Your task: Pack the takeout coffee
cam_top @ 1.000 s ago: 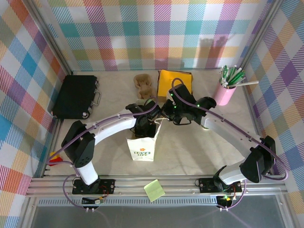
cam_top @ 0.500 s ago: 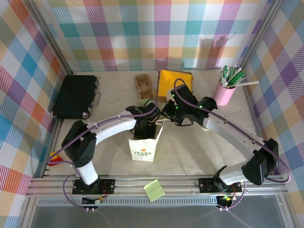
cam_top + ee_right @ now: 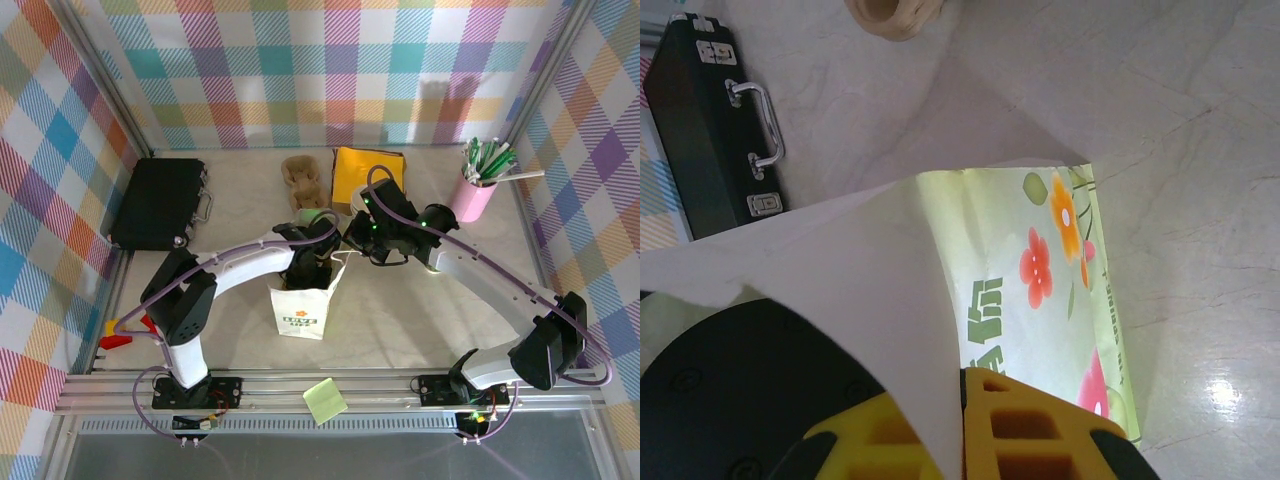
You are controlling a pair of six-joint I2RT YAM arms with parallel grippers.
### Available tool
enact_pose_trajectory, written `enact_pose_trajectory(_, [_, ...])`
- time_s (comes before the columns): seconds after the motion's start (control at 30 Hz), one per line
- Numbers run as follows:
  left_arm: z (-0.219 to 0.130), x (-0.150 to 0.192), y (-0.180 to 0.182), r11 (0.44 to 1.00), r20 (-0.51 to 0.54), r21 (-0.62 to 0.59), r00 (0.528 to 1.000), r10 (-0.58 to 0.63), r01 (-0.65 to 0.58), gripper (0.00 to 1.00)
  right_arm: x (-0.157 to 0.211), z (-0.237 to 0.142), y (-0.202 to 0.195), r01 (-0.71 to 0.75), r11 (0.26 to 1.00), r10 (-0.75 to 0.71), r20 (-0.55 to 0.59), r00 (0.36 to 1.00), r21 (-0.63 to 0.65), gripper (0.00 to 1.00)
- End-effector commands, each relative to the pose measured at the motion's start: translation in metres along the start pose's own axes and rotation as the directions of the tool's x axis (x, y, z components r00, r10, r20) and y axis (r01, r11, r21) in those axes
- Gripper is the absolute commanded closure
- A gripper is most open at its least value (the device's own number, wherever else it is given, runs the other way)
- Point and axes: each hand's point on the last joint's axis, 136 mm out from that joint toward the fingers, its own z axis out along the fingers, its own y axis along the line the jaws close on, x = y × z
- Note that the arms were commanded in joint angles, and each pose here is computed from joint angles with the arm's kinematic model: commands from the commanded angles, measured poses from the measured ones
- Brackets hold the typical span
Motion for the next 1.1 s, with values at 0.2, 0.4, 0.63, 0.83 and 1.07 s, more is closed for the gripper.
enact_pose_trajectory(0.2, [0.027, 0.034, 0.027, 0.986, -0.161, -0.137, 0.984, 0.071, -0.094, 0.92, -0.008, -0.025, 0.053, 0.070, 0.983, -0.065, 0.036, 0.997, -0.172, 0.93])
enact_pose_trajectory(0.4, [0.022, 0.032, 0.025, 0.986, -0.157, -0.123, 0.984, 0.089, -0.109, 0.92, -0.010, -0.028, 0.058, 0.091, 0.980, -0.085, 0.041, 0.996, -0.179, 0.93])
enact_pose_trajectory(0.63, [-0.008, 0.008, 0.000, 0.996, -0.065, -0.028, 0.994, 0.089, -0.091, 0.91, -0.007, -0.022, 0.053, 0.088, 0.984, -0.085, 0.023, 0.996, -0.158, 0.93])
enact_pose_trajectory(0.83, [-0.044, -0.012, -0.018, 0.997, 0.028, 0.037, 0.997, 0.072, -0.073, 0.90, -0.006, -0.021, 0.049, 0.097, 0.988, -0.097, 0.011, 0.995, -0.121, 0.94])
enact_pose_trajectory(1.07, [-0.078, -0.020, -0.024, 0.994, 0.092, 0.086, 0.994, 0.054, -0.062, 0.89, -0.007, -0.018, 0.049, 0.101, 0.989, -0.101, 0.004, 0.995, -0.104, 0.94])
